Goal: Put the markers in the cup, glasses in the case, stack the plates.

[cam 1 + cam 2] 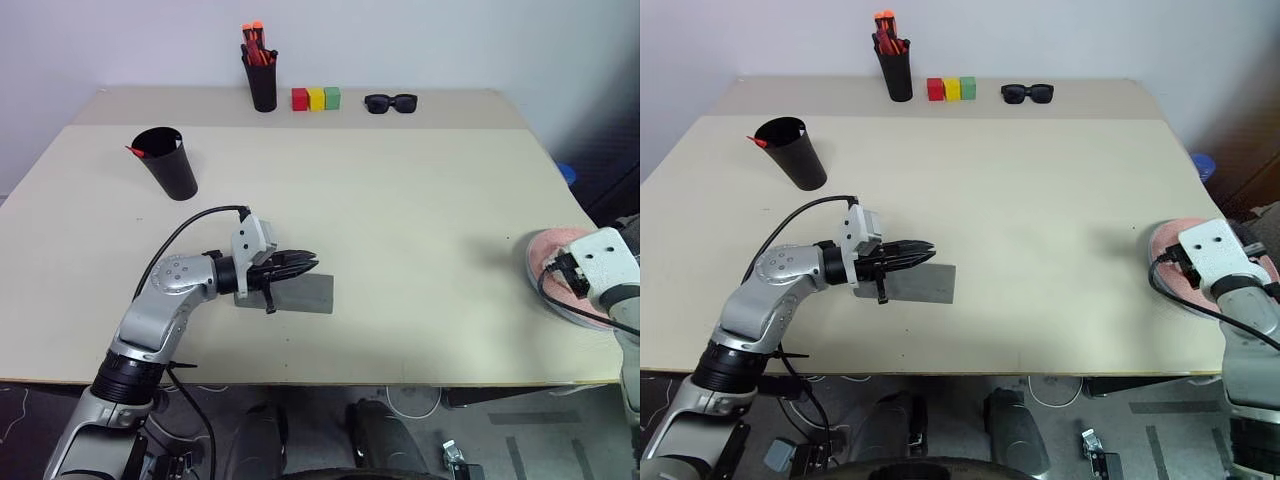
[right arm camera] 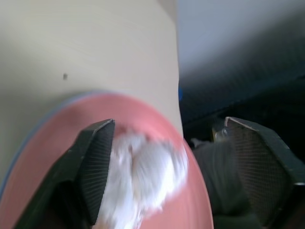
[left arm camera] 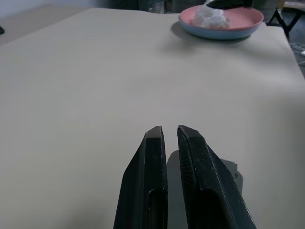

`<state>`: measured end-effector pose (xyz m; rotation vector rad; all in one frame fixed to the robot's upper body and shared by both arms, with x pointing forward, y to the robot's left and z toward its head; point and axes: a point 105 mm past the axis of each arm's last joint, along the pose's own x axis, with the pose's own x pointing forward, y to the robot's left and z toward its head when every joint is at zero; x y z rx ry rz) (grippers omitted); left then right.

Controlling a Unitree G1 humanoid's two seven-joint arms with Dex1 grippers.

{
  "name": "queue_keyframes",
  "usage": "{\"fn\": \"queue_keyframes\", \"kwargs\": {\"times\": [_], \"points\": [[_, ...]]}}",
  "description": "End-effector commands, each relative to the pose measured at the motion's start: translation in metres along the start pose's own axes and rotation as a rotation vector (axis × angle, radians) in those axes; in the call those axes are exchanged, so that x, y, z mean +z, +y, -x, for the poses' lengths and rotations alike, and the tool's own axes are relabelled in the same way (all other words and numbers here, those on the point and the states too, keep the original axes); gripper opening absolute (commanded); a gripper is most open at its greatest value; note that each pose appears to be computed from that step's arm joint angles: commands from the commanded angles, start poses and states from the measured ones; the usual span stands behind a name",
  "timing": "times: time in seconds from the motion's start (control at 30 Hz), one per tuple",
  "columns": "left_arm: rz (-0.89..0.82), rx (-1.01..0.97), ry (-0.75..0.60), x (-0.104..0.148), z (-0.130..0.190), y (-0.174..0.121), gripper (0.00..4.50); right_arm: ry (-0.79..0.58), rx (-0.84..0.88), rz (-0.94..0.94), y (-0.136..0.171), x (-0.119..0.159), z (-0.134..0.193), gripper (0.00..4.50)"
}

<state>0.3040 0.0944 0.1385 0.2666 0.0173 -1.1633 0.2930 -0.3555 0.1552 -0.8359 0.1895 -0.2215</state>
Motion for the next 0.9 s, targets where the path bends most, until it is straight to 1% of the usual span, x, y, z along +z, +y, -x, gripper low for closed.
{"fn": "queue_keyframes", "kwargs": {"times": [0.03, 0.1, 0.2, 0.27, 0.33, 0.4, 0.47, 0.57, 0.77, 0.9], "points": [[-0.05, 0.077, -0.022, 0.009, 0.01, 0.013, 0.43, -0.114, -0.008, -0.037, -0.003, 0.027, -0.005, 3.49], [-0.049, 0.138, -0.024, 0.009, 0.018, 0.022, 0.43, -0.188, 0.038, -0.11, 0.003, 0.043, -0.01, 3.49], [-0.062, 0.275, -0.01, 0.007, 0.04, 0.041, 0.43, -0.316, 0.213, -0.243, 0.026, 0.073, -0.014, 3.49], [-0.07, 0.384, -0.003, 0.006, 0.057, 0.053, 0.43, -0.391, 0.357, -0.29, 0.045, 0.092, -0.01, 3.49], [-0.061, 0.505, 0.004, 0.002, 0.078, 0.065, 0.43, -0.433, 0.488, -0.337, 0.063, 0.105, -0.005, 3.49], [-0.049, 0.587, 0.017, -0.003, 0.095, 0.071, 0.43, -0.456, 0.57, -0.37, 0.072, 0.111, -0.003, 3.49], [-0.039, 0.67, 0.062, -0.015, 0.118, 0.069, 0.43, -0.483, 0.628, -0.415, 0.079, 0.119, -0.003, 3.49], [-0.027, 0.742, 0.108, -0.025, 0.137, 0.062, 0.43, -0.495, 0.664, -0.46, 0.082, 0.124, -0.01, 3.49], [0.011, 0.823, 0.128, -0.036, 0.15, 0.046, 0.43, -0.485, 0.732, -0.435, 0.098, 0.124, -0.015, 3.49], [0.018, 0.869, 0.12, -0.036, 0.152, 0.041, 0.43, -0.484, 0.755, -0.421, 0.102, 0.128, -0.022, 3.49]]}}
